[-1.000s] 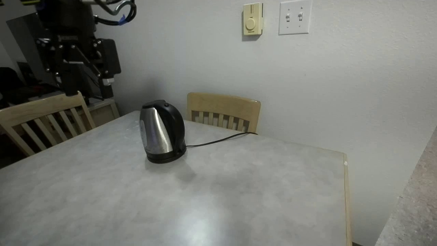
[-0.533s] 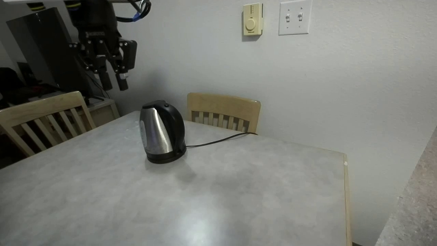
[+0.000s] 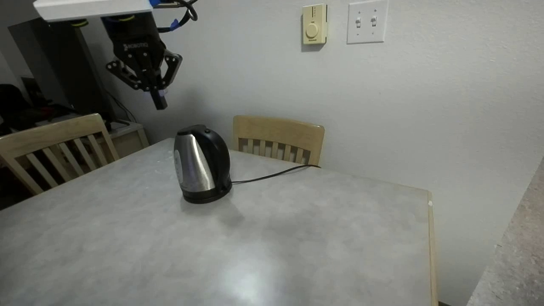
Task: Open the lid of the kettle
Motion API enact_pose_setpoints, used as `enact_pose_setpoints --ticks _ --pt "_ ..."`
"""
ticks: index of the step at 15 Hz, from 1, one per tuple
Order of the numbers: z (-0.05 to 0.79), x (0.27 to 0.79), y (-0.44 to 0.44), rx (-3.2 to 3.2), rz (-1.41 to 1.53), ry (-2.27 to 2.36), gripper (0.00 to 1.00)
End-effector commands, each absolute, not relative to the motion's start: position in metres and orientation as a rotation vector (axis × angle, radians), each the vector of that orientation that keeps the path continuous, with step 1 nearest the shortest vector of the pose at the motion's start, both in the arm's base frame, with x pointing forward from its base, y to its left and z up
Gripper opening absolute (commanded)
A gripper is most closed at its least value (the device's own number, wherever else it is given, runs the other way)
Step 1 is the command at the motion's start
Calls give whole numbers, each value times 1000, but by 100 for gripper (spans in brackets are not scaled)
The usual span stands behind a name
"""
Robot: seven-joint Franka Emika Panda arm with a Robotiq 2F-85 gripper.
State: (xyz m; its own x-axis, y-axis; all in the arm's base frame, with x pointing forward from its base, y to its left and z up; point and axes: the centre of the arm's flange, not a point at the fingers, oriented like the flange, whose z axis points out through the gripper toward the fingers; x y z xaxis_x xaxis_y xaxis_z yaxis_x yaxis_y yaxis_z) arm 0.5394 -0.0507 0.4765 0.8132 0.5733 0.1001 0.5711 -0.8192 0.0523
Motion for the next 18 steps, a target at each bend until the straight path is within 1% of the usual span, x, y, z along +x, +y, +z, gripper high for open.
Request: enact_pose_setpoints --ticks 1,4,6,7,11,13,15,18 --pt "477 540 -51 2972 175 939 1" --pt "477 540 -51 2971 177 939 0" --pt "471 542 -50 2990 237 970 0" --pt "471 549 -48 3004 295 985 0" --pt "474 591 -52 3103 672 958 0" --pt "475 605 -55 3138 773 911 0" --pt "475 618 -56 3213 743 823 0" --pt "473 634 -51 3281 571 711 0"
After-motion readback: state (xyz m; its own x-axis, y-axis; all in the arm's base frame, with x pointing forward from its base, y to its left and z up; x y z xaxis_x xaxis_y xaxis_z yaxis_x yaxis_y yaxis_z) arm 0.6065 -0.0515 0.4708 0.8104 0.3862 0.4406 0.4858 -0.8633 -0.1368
